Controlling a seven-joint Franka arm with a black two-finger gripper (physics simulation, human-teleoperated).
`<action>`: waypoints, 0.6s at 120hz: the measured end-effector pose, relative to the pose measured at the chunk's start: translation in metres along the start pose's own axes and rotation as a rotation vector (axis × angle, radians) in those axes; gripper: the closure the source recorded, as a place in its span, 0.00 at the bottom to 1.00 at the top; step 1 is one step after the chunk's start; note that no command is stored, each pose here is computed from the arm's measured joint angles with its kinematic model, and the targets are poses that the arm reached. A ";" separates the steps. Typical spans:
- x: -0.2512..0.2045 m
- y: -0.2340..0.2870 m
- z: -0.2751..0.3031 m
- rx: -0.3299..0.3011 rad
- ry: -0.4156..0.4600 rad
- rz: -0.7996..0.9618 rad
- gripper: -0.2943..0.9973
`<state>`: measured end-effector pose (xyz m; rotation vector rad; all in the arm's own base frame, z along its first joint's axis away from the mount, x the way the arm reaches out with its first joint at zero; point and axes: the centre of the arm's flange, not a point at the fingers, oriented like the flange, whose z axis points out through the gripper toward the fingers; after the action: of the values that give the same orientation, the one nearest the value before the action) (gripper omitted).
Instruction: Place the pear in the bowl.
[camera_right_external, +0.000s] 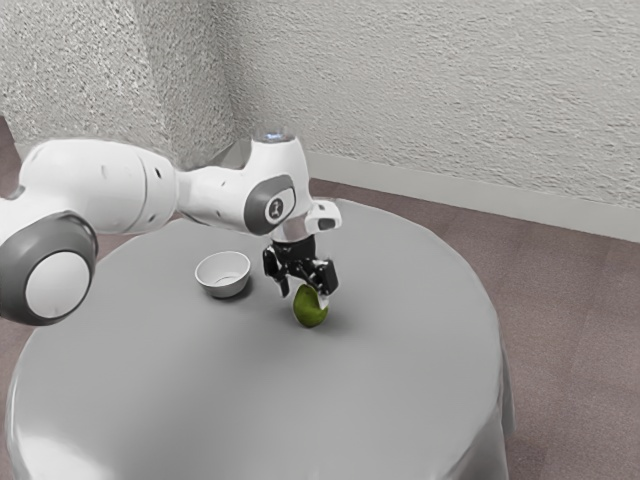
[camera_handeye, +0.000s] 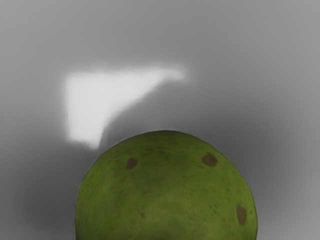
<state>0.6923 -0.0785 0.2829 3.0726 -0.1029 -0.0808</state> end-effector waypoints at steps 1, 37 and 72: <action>0.000 0.000 0.001 0.000 -0.001 0.000 0.23; 0.003 -0.002 0.014 -0.001 0.004 -0.003 0.23; 0.004 -0.001 0.023 -0.001 0.012 -0.002 0.23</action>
<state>0.6955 -0.0795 0.2594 3.0717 -0.0995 -0.0627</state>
